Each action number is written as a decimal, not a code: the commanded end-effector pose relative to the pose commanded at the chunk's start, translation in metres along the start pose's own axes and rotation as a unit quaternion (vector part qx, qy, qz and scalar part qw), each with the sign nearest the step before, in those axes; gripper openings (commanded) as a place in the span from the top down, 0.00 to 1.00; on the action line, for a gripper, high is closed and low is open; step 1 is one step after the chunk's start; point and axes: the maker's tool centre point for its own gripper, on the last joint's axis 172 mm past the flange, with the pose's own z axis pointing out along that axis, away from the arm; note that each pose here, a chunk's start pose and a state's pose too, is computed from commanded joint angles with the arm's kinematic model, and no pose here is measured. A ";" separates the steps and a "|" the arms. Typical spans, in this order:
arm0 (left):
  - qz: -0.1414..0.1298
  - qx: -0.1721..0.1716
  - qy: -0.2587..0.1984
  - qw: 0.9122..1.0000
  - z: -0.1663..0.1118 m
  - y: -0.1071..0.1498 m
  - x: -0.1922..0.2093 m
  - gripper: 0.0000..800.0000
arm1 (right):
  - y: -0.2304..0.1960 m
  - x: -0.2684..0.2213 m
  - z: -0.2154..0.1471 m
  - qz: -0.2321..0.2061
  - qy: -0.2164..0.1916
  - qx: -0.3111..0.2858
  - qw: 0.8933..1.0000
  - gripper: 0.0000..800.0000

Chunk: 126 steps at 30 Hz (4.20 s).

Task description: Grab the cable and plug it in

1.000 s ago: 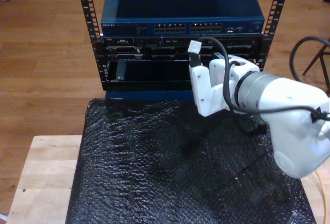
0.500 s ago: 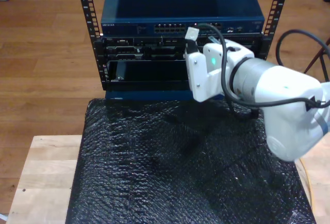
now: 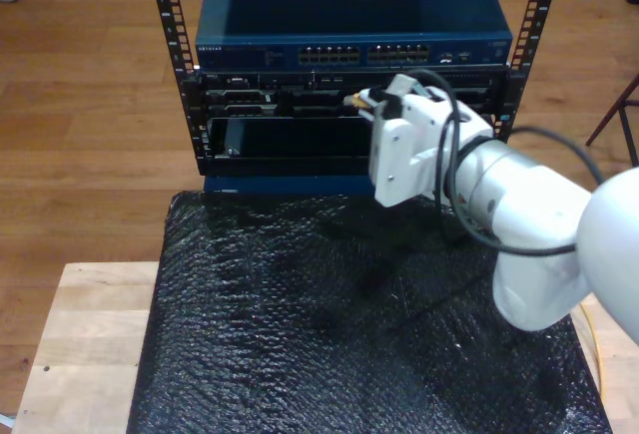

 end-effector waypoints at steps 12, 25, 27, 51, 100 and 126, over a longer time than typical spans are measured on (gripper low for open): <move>0.000 0.000 0.000 1.000 0.000 0.000 0.000 0.00 | 0.002 -0.013 0.003 0.003 -0.012 -0.015 1.000 1.00; 0.000 -0.001 0.000 1.000 0.000 0.000 0.000 0.00 | -0.012 -0.043 0.004 -0.050 -0.075 -0.048 0.995 1.00; 0.000 0.000 0.000 1.000 0.000 0.000 0.000 0.00 | -0.006 -0.050 0.013 -0.065 -0.085 -0.065 0.992 1.00; 0.000 -0.001 0.000 1.000 0.000 0.000 0.000 0.00 | -0.016 -0.097 0.044 -0.090 -0.246 -0.109 0.959 1.00; 0.000 0.000 0.000 1.000 0.000 0.000 0.000 0.00 | -0.016 -0.118 0.054 -0.054 -0.347 -0.161 0.922 1.00; 0.000 0.000 0.000 1.000 0.000 0.000 0.000 0.00 | -0.017 -0.119 0.059 -0.059 -0.351 -0.159 0.921 1.00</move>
